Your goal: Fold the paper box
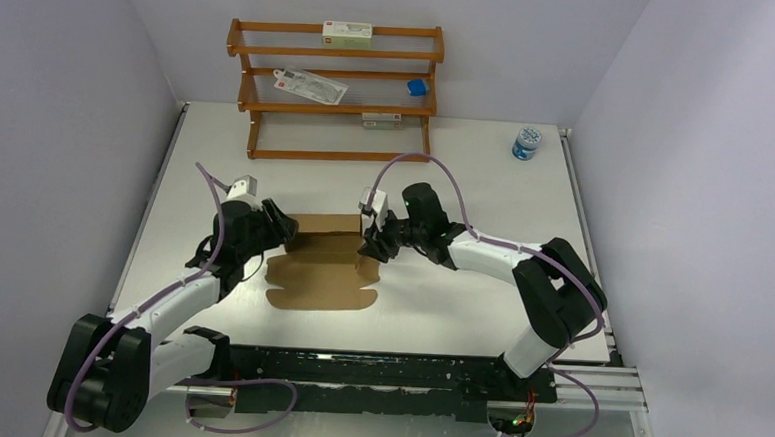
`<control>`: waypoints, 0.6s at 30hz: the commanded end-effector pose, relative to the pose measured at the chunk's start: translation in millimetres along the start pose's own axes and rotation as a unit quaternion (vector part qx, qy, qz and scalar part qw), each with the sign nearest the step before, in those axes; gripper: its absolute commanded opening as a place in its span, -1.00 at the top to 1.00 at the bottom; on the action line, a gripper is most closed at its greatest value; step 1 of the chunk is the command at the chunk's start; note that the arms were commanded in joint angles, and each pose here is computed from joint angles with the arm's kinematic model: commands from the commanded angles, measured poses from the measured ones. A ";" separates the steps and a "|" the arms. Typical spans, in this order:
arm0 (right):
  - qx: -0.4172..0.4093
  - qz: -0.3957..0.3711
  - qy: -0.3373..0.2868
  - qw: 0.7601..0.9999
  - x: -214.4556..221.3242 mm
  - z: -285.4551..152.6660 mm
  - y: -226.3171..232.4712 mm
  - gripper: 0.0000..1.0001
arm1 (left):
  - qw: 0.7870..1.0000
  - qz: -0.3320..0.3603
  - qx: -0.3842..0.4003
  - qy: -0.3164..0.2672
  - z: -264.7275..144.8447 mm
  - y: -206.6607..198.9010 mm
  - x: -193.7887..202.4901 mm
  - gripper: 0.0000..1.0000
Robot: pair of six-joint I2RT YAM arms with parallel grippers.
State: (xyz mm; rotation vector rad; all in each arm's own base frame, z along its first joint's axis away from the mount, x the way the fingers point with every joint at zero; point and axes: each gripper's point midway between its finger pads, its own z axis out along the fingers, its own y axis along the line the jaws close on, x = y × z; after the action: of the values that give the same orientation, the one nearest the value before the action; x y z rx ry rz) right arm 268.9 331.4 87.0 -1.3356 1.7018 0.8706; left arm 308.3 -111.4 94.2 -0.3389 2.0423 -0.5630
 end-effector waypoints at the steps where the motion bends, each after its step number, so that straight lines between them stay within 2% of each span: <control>1: 0.064 -0.037 0.003 0.997 -2.8 1.0 -30.1 0.19 | 1.000 0.011 0.008 -0.010 4.0 -7.7 -11.2 -0.06; 4: 0.086 -0.037 -0.003 0.996 -2.7 3.4 -38.0 0.32 | 1.000 0.014 0.009 -0.009 5.2 -9.1 -13.0 -0.06; 7: 0.108 -0.041 -0.015 0.993 -5.7 4.2 -44.1 0.33 | 1.000 0.015 0.010 -0.009 5.7 -9.5 -13.3 -0.06; 14: 0.138 -0.047 -0.025 0.989 -8.9 9.3 -54.5 0.01 | 1.000 0.025 0.018 0.006 9.2 -11.0 -7.4 -0.06; 18: 0.154 -0.051 -0.030 0.986 -8.1 15.5 -62.5 -0.07 | 0.999 0.028 0.025 0.009 9.7 -13.2 -6.8 -0.06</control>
State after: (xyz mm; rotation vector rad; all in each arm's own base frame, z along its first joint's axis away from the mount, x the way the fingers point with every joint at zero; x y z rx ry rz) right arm 319.1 329.7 82.6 -1.2070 1.6693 0.6061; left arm 316.8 -114.7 94.1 -0.3066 2.0530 -0.5561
